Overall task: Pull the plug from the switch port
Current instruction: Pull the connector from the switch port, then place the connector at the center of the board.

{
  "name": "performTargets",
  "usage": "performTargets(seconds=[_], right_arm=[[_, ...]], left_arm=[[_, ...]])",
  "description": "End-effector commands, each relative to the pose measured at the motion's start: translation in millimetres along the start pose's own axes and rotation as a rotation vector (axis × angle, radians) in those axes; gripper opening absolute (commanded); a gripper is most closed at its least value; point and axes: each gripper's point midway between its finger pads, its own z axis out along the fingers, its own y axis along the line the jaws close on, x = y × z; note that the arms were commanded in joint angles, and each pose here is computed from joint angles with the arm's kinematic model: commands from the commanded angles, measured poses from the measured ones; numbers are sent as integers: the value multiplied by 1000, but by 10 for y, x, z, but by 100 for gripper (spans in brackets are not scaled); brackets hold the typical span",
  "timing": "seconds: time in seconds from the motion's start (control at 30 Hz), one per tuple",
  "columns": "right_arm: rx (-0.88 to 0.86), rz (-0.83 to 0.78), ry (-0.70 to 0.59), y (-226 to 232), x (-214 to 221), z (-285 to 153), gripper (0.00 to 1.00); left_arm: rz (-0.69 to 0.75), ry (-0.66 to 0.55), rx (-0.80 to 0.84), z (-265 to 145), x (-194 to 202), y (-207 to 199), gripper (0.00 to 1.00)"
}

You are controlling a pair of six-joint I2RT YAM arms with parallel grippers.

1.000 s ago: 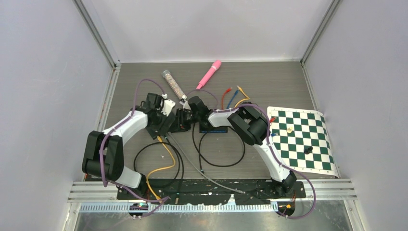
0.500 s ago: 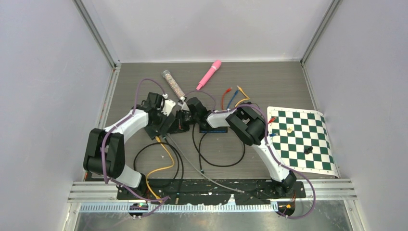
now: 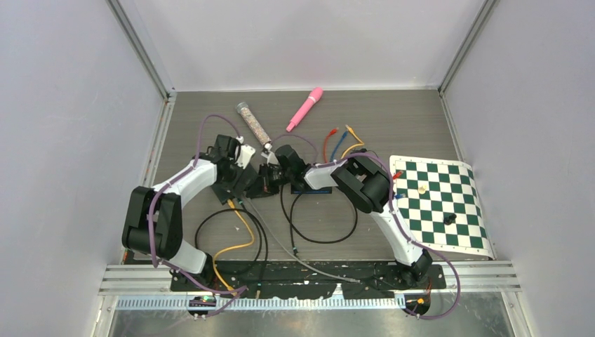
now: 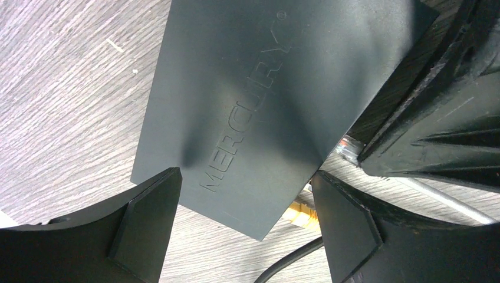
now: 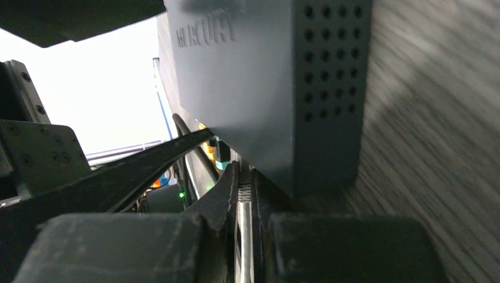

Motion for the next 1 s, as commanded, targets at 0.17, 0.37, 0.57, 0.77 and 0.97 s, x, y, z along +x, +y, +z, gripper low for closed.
performTargets(seconds=[0.17, 0.37, 0.57, 0.77, 0.97], right_arm=[[44, 0, 25, -18, 139, -118, 5], [53, -50, -33, 100, 70, -248, 5], [28, -110, -142, 418, -109, -528, 5], [-10, -205, -264, 934, -322, -922, 5], [-30, -356, -389, 1582, -451, -1437, 5]], left_arm=[[-5, 7, -78, -42, -27, 171, 83], [-30, -55, -75, -120, -148, 169, 84], [-77, -317, -127, -462, -517, 257, 90], [-150, -523, -242, -817, -668, 423, 100], [-257, -656, -368, -1166, -710, 635, 100]])
